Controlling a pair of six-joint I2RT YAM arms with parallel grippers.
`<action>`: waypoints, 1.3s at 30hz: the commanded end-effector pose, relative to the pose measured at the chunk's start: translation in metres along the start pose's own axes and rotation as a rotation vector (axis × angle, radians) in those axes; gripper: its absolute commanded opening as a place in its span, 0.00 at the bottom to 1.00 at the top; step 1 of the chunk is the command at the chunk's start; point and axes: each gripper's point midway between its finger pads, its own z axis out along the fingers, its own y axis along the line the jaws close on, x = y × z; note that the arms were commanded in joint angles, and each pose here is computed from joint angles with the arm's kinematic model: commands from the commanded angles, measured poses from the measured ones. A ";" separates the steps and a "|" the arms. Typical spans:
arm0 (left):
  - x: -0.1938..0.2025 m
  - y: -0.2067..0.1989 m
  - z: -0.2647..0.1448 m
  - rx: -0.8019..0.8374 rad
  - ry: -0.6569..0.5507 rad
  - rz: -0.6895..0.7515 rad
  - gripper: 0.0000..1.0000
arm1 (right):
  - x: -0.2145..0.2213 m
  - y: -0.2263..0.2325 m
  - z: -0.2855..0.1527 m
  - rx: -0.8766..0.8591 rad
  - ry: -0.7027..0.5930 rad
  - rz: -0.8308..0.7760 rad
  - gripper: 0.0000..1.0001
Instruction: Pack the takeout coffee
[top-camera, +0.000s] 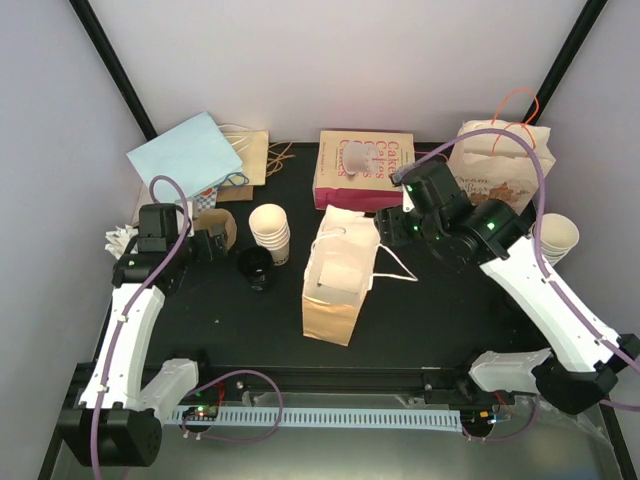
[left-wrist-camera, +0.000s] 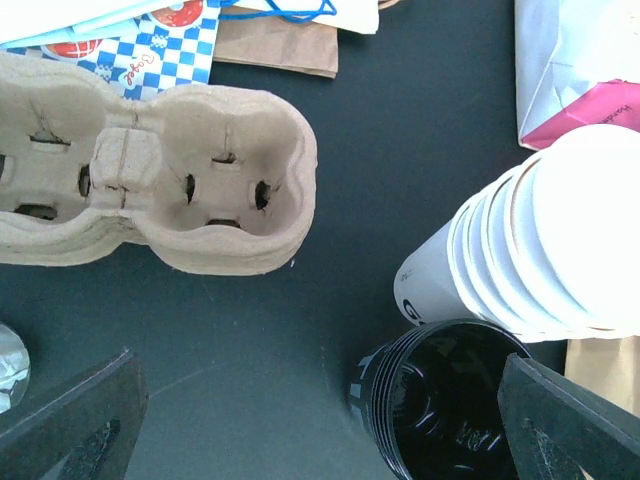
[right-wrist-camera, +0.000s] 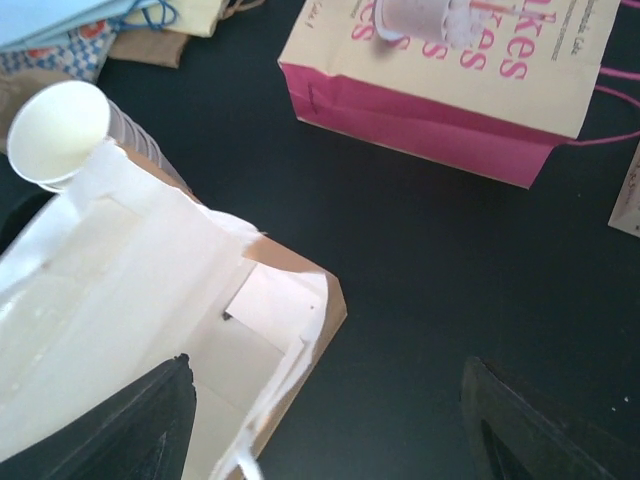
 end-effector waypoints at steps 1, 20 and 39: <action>-0.016 -0.007 -0.008 0.029 -0.031 -0.010 0.99 | 0.011 -0.004 0.015 0.034 0.077 -0.042 0.74; -0.019 0.012 0.007 -0.073 -0.036 -0.028 0.99 | 0.003 -0.007 0.067 0.142 0.144 -0.023 0.12; -0.029 0.032 0.029 -0.184 -0.010 -0.048 0.99 | -0.055 -0.048 0.102 0.207 0.112 0.054 0.07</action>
